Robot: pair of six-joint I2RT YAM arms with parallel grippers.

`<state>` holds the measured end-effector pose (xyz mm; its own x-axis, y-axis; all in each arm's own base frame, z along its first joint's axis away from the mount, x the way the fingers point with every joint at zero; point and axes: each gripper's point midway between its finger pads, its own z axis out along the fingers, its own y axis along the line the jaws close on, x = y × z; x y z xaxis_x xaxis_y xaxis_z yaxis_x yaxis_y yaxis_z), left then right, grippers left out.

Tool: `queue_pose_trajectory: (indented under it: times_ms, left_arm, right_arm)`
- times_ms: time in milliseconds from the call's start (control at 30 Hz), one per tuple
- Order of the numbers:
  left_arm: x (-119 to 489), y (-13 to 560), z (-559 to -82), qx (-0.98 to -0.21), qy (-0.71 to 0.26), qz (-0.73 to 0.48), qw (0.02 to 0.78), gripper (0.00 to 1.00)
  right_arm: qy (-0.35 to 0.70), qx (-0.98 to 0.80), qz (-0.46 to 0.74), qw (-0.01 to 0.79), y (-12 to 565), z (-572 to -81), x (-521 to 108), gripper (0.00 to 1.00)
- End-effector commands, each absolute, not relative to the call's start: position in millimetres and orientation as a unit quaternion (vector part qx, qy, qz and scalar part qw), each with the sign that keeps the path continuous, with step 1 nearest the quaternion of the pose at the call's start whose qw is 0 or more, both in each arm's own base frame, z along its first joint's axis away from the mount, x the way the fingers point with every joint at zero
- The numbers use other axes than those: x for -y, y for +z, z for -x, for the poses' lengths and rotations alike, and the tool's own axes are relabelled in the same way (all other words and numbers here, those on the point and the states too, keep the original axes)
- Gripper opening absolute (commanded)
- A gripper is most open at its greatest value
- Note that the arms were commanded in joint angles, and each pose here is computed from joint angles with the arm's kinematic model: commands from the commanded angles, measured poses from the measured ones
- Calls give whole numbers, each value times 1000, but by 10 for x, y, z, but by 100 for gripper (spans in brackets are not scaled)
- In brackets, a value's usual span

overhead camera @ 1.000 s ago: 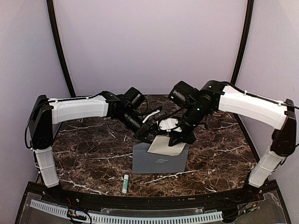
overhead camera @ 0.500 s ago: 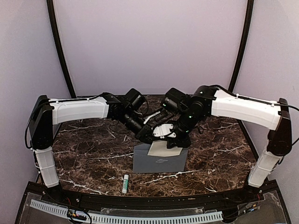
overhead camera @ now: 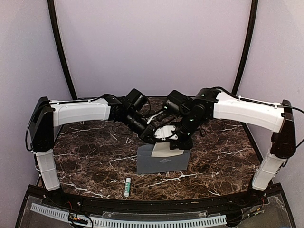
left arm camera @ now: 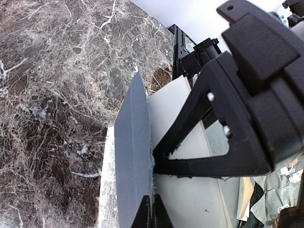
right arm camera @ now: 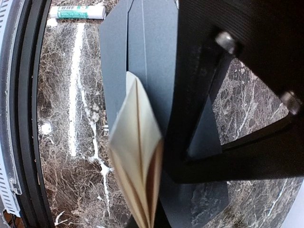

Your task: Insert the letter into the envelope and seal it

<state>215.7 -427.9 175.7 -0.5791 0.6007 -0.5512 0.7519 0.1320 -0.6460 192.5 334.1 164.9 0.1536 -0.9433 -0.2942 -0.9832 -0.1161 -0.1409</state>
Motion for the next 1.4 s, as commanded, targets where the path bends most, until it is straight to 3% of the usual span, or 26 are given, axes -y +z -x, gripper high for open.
queue_pose_trajectory:
  times_ms: [0, 300, 867, 1133, 1367]
  left_arm:
    - [4264, 1962, -2144, -737, -502, -444, 88, 0]
    - [4255, 1964, -2171, -734, -509, -440, 90, 0]
    - [4263, 1926, -2165, -734, -511, -440, 83, 0]
    - [4264, 1910, -2164, -735, -511, -439, 80, 0]
    - [4259, 1905, -2162, -734, -511, -441, 80, 0]
  right_arm:
    - [73, -652, 736, 167, 1669, -1969, -3483, 0]
    - [118, -640, 744, 148, 1620, -1813, -3555, 0]
    - [95, -641, 756, 87, 1293, -1723, -3449, 0]
    - [107, -639, 754, 105, 1400, -1688, -3522, 0]
    - [112, -637, 749, 142, 1611, -1685, -3456, 13]
